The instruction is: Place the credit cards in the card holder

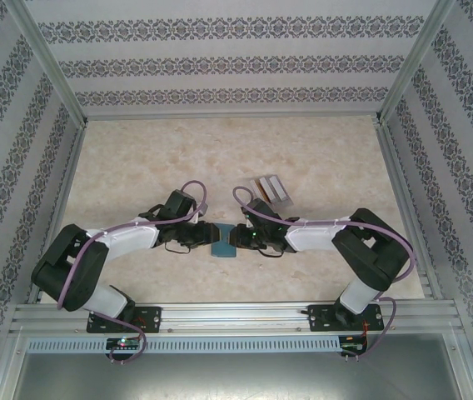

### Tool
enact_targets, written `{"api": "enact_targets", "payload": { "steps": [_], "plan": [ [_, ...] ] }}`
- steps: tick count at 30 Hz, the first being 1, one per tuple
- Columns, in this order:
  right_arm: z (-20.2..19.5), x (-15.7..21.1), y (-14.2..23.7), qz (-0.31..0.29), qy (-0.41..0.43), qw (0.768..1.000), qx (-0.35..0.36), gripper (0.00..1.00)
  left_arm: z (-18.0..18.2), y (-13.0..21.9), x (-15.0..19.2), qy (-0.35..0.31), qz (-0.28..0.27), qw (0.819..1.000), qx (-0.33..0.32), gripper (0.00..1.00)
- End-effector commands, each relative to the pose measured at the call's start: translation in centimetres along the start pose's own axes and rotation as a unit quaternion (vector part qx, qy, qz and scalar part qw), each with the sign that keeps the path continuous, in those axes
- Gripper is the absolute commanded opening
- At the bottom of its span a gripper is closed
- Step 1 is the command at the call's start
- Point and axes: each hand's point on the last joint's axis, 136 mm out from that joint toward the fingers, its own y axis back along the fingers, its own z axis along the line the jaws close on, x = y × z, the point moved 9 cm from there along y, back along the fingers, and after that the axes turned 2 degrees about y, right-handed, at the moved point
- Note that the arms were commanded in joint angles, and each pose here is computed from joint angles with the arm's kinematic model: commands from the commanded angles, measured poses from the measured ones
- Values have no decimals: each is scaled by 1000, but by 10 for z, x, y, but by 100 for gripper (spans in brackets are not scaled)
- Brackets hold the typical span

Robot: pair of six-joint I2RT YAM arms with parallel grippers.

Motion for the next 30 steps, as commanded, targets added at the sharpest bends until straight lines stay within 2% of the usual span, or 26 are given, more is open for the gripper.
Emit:
{"api": "enact_targets", "payload": {
  "steps": [1,6,8,10,12,14,16,22,23,25,28,30],
  "plan": [
    [2,9,-10,13,-12,1000,-24,23,-3,-2,1,-8,4,1000,-14,43],
    [5,6,-14,11,-13,999,-31,22,-5,-7,-1,-7,14,1000,3,28],
    [8,5,-13,10,-15,999,-38,21,-9,-6,-3,-9,14,1000,7,28],
    [10,5,-12,5,-11,999,-41,19,-9,-4,-3,-10,8,1000,6,37],
    [8,4,-10,0,-10,999,-34,18,-4,-4,-3,-11,3,1000,-18,56],
    [3,5,-10,2,-26,999,-21,16,3,-5,-3,-3,0,999,-52,56],
    [2,6,-10,4,-34,999,-29,14,9,-9,-2,5,-1,998,-59,44],
    [2,5,-11,4,-35,999,-27,13,0,-11,-4,10,4,1000,-15,13],
    [4,4,-9,0,-28,999,-24,15,-1,-8,-3,8,0,1000,-14,9],
    [0,5,-3,-7,-21,1000,11,25,-6,-1,-3,1,-9,1000,-11,0],
    [3,4,12,2,-37,999,17,29,-9,10,-3,-1,-20,1000,-22,0],
    [13,4,26,-12,-17,1000,23,31,-12,13,-2,3,-28,1000,-14,0]
  ]
}}
